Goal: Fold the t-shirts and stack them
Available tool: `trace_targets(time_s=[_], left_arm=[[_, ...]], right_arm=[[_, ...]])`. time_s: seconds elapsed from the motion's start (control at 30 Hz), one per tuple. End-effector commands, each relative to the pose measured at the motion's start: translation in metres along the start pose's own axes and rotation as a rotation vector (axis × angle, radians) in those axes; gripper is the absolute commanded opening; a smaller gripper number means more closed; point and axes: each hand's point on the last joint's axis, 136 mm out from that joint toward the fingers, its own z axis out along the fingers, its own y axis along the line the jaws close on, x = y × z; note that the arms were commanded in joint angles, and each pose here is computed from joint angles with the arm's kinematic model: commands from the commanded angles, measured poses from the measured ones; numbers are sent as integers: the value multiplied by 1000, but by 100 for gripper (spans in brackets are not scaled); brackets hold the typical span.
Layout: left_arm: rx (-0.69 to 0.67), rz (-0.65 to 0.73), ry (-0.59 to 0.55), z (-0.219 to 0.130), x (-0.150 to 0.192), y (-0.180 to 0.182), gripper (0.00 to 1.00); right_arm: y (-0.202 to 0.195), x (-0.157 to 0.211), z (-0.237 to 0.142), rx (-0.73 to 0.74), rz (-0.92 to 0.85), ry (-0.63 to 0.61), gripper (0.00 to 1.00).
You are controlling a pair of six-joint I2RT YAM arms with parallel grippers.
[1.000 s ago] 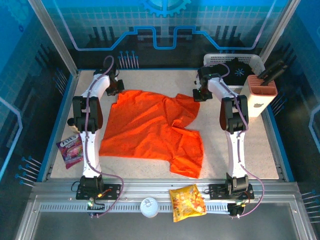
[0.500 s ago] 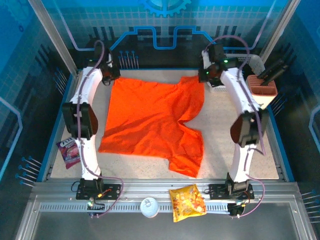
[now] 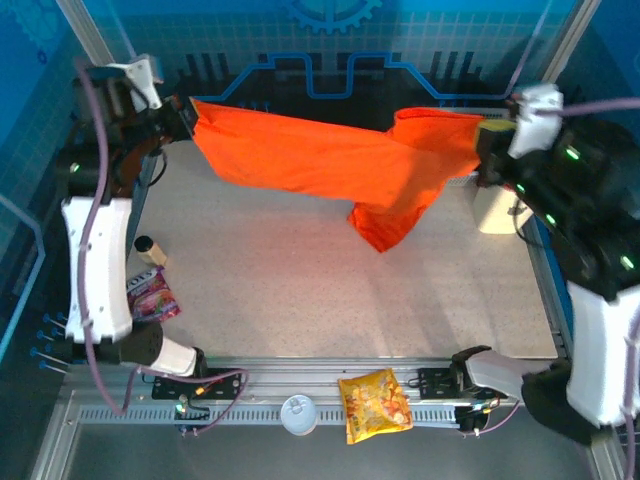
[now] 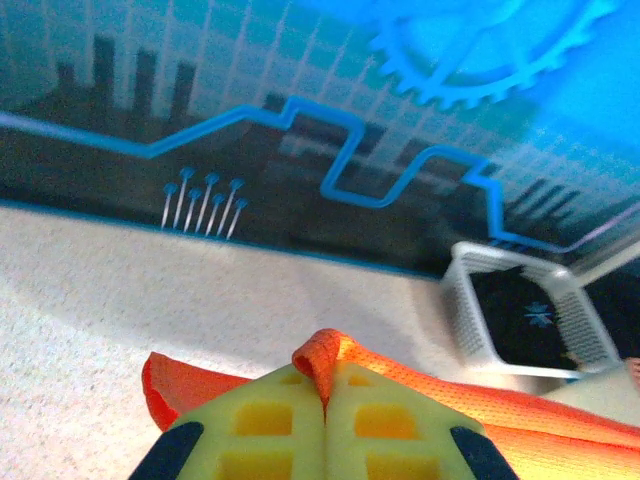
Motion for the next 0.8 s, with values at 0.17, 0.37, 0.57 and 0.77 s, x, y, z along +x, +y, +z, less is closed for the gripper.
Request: trace_targets(time_s=[0.17,0.37,0.57,0.77], left_arm=[[111,80,-102,-119,12,-38,0],[143,143,-253,-190,3,-57,0],[113,165,-299,-194,-8,-55,0],[9,158,-230,-119,-4,-20,0]], right_arm=[[3,-31,-118,-45,27,-158,0],[2,-51,-166,-50,33,-264,0],[-2,-55,-140,-15,-14,-236,0],[-7,-39,-38,31,-94,-81,0]])
